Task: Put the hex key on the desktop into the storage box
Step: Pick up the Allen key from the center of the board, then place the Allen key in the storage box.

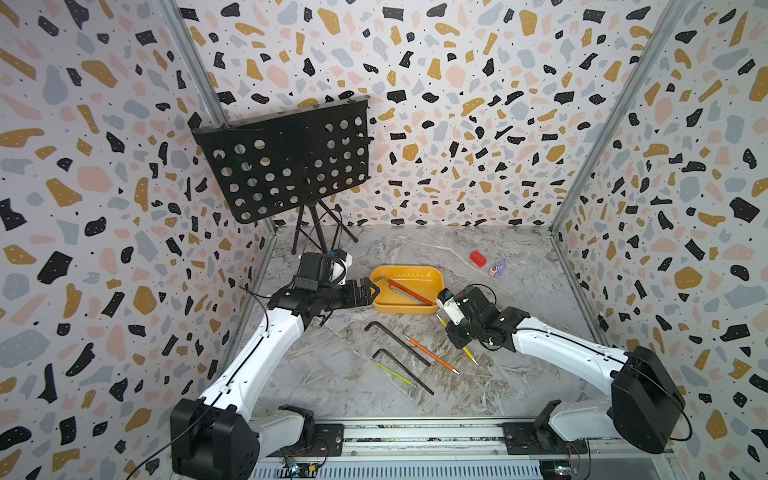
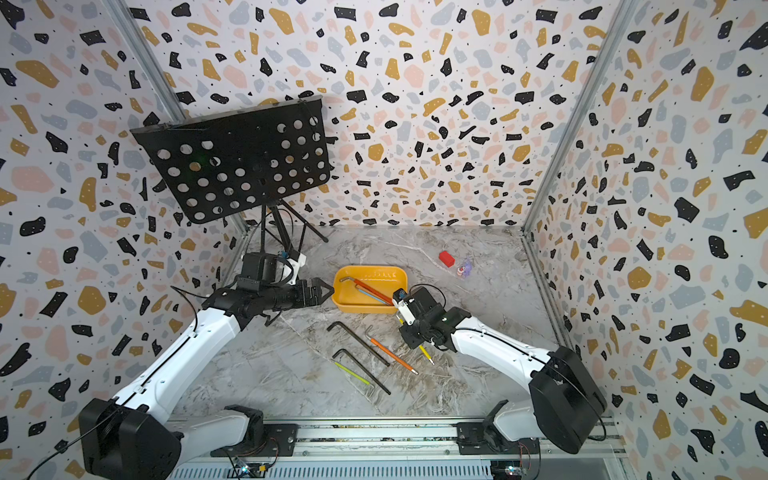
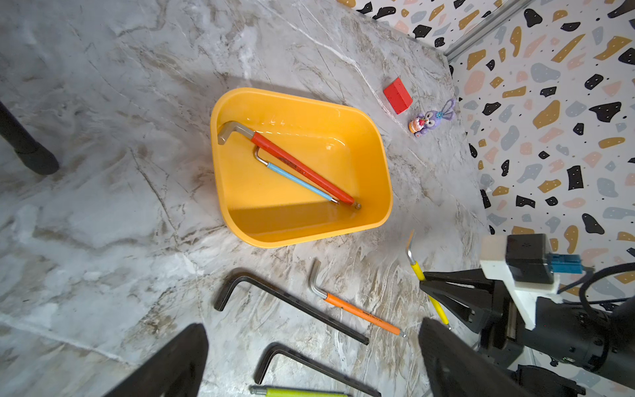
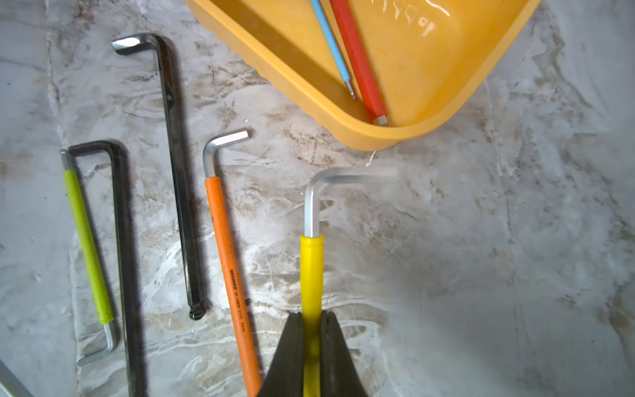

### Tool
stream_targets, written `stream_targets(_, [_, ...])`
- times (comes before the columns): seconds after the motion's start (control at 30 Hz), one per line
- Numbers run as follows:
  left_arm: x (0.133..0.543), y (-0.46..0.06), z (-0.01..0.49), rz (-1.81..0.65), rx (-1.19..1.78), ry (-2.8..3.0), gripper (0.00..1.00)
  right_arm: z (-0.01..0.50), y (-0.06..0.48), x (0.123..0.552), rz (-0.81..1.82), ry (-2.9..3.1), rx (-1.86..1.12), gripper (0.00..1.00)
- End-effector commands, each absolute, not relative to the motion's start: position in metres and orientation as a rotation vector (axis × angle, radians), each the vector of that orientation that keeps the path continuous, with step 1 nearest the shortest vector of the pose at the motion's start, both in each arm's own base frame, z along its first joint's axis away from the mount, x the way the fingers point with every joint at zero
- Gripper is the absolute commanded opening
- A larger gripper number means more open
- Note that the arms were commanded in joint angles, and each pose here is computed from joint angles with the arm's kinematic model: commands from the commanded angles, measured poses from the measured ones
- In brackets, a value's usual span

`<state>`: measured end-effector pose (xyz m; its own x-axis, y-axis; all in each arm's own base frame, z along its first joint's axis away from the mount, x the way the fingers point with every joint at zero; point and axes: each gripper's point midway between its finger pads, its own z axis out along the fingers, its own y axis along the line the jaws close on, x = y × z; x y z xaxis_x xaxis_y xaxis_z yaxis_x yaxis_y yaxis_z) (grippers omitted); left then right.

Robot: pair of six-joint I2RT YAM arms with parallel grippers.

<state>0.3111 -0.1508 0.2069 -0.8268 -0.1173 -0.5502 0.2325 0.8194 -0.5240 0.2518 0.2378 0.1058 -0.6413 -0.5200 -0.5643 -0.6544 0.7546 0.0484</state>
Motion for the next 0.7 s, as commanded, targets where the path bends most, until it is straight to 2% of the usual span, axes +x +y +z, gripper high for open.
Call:
stream_targets(0.0, [0.313,-0.157,0.214,-0.824,0.119,2.399,1.00,0.133,0.239,0.257,0.330,2.355,-0.878,0.00])
stream_targets(0.37, [0.314,-0.166,0.217,-0.900,0.132,2.405,1.00,0.152,0.234,0.269,0.242,2.289,-0.895,0.00])
stream_targets(0.67, [0.344,-0.184,0.253,-1.012,0.120,2.330,1.00,0.174,0.245,0.294,0.290,2.233,-0.881,0.00])
